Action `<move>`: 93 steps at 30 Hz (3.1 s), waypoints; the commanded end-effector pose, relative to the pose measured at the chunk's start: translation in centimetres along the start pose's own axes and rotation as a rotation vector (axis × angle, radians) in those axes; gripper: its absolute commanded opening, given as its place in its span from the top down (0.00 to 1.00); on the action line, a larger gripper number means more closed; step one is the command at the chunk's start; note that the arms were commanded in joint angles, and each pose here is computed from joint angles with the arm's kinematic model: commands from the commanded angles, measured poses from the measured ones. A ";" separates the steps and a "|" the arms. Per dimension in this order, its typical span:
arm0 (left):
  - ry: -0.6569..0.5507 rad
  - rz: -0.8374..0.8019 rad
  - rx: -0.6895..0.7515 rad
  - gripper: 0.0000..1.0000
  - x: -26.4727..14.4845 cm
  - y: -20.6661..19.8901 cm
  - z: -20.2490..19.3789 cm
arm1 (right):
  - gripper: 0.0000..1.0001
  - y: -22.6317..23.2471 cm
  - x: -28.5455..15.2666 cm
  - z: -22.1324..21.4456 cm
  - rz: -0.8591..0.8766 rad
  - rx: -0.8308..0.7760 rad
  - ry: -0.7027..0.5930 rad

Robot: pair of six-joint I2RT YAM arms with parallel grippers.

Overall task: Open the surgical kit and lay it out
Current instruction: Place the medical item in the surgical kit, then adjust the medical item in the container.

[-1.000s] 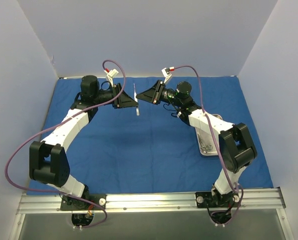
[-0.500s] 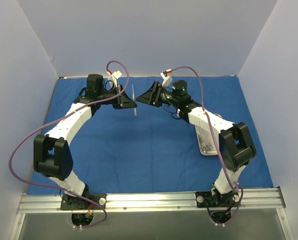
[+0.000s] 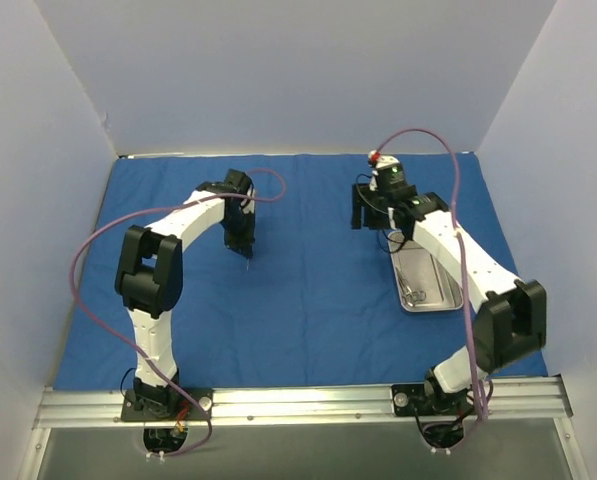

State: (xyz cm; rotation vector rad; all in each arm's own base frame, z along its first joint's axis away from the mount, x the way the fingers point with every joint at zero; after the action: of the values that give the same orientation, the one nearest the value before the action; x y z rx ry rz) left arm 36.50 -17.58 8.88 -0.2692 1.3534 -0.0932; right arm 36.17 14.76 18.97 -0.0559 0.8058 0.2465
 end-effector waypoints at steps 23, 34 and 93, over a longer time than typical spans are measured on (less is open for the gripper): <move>0.170 0.105 -0.035 0.71 4.0 1.4 -1.2 | 0.39 -8.8 -4.1 -5.7 -0.214 0.032 0.111; 0.062 0.025 -0.093 0.50 -1.4 1.5 0.9 | 0.39 -12.5 -4.0 -5.4 -0.306 -0.052 0.185; -0.133 -0.031 -0.116 0.51 -8.4 5.8 2.0 | 1.00 -13.4 1.2 -14.2 -0.193 -0.121 0.557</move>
State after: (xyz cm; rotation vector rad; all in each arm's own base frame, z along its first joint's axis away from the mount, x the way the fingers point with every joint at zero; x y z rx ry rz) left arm 35.58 -9.67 15.14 -0.3733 1.2522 0.0089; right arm 29.63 1.11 4.43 -0.3025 1.3796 0.1666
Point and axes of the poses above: each gripper's point midway between its finger pads, its own x axis out along the fingers, its own y axis along the line the jaws close on, z = x × y, the point moved 3 cm from there along -x, back along the fingers, and after that the axes turned 9 degrees about -x, right-handed, at the moved point
